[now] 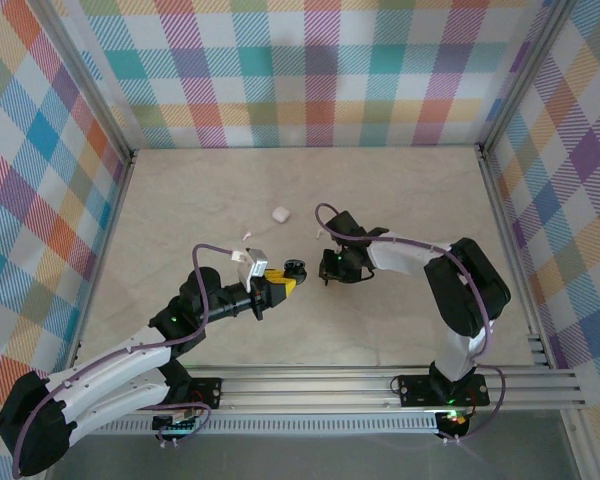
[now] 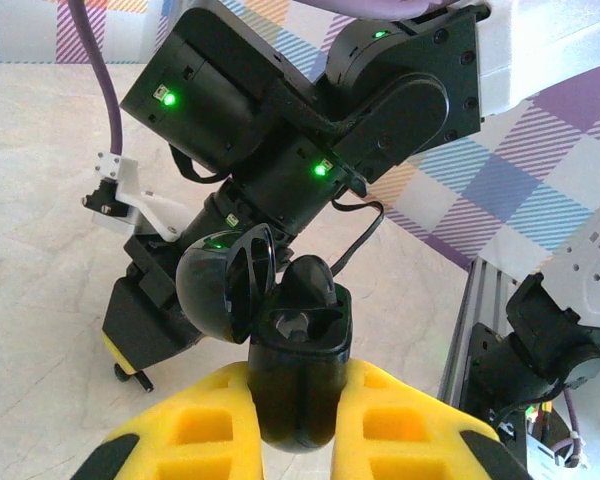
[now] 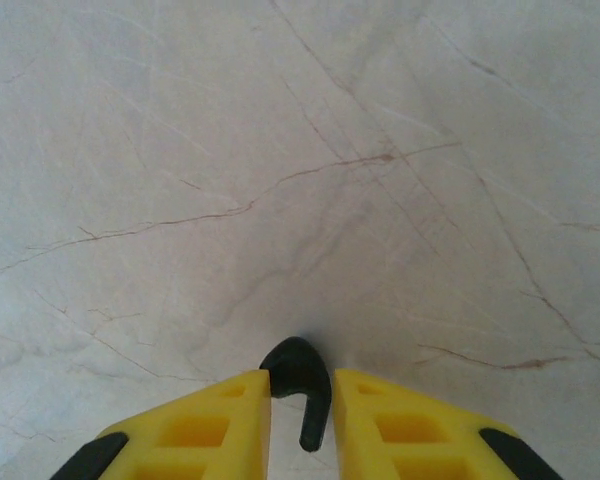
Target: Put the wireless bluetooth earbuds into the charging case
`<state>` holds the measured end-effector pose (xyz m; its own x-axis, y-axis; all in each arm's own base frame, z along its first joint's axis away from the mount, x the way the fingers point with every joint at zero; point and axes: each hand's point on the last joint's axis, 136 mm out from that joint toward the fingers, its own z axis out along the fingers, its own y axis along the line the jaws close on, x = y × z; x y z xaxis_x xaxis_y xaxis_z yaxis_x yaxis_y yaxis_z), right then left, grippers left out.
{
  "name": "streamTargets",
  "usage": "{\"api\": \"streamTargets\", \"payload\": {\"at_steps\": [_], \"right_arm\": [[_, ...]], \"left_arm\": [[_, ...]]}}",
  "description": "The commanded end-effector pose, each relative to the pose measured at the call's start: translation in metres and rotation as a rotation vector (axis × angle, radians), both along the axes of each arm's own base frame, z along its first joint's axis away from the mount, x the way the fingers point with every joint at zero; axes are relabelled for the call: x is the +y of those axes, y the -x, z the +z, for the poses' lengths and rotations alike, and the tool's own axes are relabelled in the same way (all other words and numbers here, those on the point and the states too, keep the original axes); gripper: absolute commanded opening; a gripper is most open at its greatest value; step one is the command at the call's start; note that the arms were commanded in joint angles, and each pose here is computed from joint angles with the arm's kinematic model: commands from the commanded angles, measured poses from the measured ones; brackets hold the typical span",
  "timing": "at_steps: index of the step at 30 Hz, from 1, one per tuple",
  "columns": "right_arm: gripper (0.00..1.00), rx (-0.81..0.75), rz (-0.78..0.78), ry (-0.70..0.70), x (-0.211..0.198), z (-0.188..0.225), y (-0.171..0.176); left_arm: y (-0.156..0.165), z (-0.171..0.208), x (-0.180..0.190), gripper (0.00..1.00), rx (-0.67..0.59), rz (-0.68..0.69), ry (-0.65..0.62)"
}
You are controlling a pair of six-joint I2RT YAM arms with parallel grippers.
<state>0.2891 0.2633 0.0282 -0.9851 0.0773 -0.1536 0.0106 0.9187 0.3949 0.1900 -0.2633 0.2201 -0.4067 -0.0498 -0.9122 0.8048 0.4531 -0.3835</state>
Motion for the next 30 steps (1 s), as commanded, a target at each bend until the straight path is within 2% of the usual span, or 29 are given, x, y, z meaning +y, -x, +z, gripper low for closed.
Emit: {"api": "streamTargets", "payload": {"at_steps": [1,9,20,25,30], "right_arm": [[0.24,0.048,-0.007,0.031,-0.002,-0.014,0.005],[0.22,0.062,0.002,0.038,0.0,-0.02,0.007],[0.12,0.051,0.028,0.037,0.0,-0.014,0.008],[0.1,-0.004,0.068,-0.013,0.006,-0.002,0.006],[0.08,-0.113,0.132,-0.091,0.016,0.023,0.001]], "left_arm": [[0.001,0.027,-0.005,0.0,-0.046,-0.007,0.05],[0.002,0.026,-0.005,0.0,-0.043,-0.008,0.046],[0.001,0.022,-0.006,0.0,-0.034,-0.005,0.036],[0.002,0.019,-0.003,0.0,-0.045,0.0,0.015],[0.009,0.025,0.003,0.0,-0.117,-0.006,0.034]]}}
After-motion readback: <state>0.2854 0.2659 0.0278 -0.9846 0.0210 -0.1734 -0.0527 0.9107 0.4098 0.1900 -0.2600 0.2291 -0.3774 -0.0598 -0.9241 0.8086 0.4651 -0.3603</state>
